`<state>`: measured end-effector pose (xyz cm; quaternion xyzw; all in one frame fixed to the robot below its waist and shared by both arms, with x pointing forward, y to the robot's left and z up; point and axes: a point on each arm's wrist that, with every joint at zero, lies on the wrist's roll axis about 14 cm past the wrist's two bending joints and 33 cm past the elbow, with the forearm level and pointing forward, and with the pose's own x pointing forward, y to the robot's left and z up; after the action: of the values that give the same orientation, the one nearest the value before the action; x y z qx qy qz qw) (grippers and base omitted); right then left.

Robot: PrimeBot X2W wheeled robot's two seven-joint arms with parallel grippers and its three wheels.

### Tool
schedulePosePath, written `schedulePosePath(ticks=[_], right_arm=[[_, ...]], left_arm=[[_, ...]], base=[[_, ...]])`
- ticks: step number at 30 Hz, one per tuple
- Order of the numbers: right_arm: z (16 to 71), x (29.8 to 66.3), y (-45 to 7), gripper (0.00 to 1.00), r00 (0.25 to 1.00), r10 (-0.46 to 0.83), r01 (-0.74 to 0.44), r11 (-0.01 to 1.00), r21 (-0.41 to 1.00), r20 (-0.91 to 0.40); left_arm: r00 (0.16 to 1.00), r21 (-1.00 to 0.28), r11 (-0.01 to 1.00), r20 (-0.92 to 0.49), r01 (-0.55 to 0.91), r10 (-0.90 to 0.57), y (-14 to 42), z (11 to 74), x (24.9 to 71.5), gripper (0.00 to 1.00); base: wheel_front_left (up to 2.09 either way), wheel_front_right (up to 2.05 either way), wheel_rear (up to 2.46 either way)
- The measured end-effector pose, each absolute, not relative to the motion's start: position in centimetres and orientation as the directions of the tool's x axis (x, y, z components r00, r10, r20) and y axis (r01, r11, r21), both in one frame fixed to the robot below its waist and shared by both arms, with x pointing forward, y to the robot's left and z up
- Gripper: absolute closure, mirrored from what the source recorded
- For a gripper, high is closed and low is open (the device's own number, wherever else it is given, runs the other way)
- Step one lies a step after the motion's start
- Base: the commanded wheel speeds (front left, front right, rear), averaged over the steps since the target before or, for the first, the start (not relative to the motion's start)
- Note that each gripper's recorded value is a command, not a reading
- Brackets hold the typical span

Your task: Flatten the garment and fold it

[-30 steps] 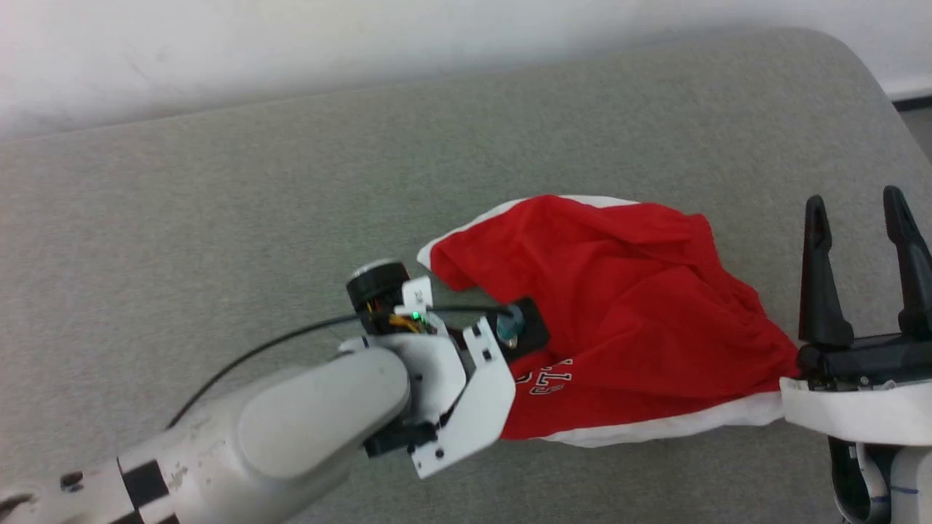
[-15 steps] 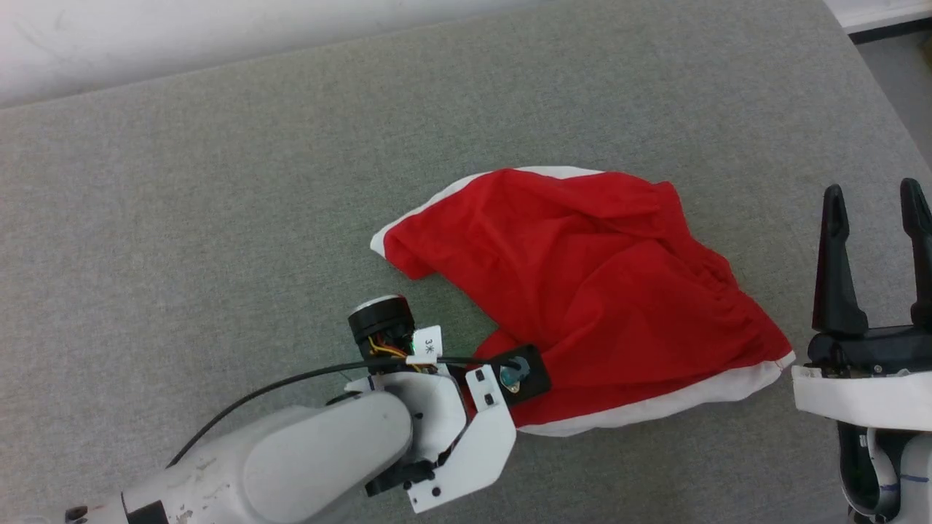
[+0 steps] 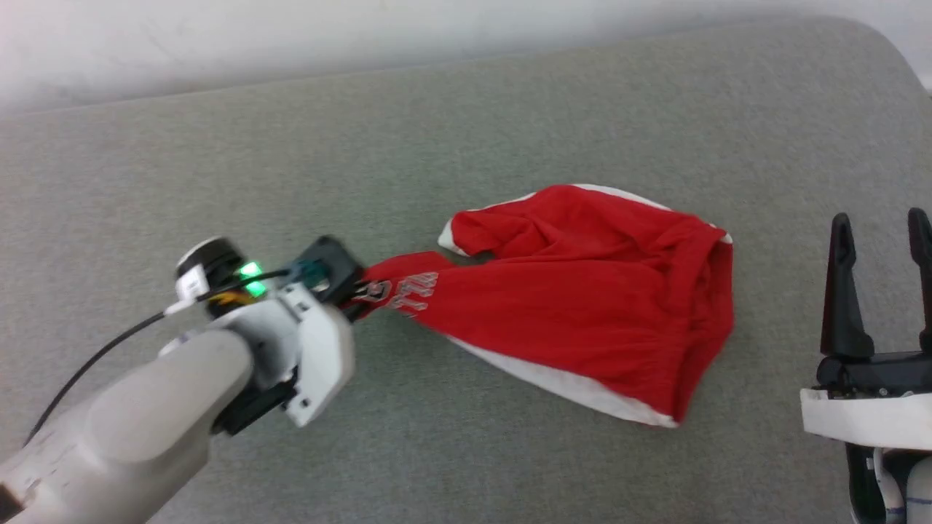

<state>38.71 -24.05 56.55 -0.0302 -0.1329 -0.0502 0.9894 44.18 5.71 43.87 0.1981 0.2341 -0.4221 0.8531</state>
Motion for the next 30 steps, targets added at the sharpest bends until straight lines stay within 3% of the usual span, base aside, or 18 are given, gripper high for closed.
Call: schedulePosePath(ticks=[4, 12, 13, 14, 19, 25, 30], right_arm=[[56.4, 39.0, -22.7, 0.0, 0.963, -0.053, 0.066, 0.997, -0.039, 0.263], [56.1, 38.9, -21.5, 0.0, 0.967, -0.019, 0.028, 0.999, -0.031, 0.256], [56.0, 38.8, -21.4, 0.0, 0.967, -0.017, 0.025, 0.999, -0.03, 0.253], [55.9, 38.8, -21.3, 0.0, 0.968, -0.014, 0.022, 0.999, -0.028, 0.249], [56.4, 38.5, -20.5, 0.0, 0.965, 0.01, -0.002, 0.999, -0.034, 0.261], [57.4, 38.0, -19.9, 0.0, 0.957, 0.028, -0.018, 0.999, -0.037, 0.288], [57.5, 37.9, -19.8, 0.0, 0.956, 0.029, -0.019, 0.999, -0.037, 0.291]], left_arm=[[0.599, 0.147, 0.676, -0.623, 0.722, -0.504, 11.5, 42.0, 42.6, 1.0], [0.566, 0.015, 0.79, -0.707, 0.613, -0.425, 15.4, 38.3, 36.3, 1.0], [0.568, 0.004, 0.797, -0.704, 0.604, -0.427, 15.4, 38.4, 36.0, 0.65], [0.578, -0.001, 0.803, -0.694, 0.595, -0.429, 15.4, 38.5, 35.8, 0.0], [0.643, 0.022, 0.821, -0.634, 0.57, -0.429, 15.8, 41.0, 36.3, 0.0], [0.749, 0.13, 0.81, -0.486, 0.571, -0.45, 15.9, 49.0, 39.8, 0.0], [0.761, 0.187, 0.781, -0.444, 0.596, -0.474, 15.4, 52.9, 42.0, 0.0]], base=[[0.0, 0.0, 0.0], [0.0, 0.0, 0.0], [0.0, 0.0, 0.0], [0.0, 0.0, 0.0], [0.0, 0.0, 0.0], [0.0, 0.0, 0.0], [0.0, 0.0, 0.0]])
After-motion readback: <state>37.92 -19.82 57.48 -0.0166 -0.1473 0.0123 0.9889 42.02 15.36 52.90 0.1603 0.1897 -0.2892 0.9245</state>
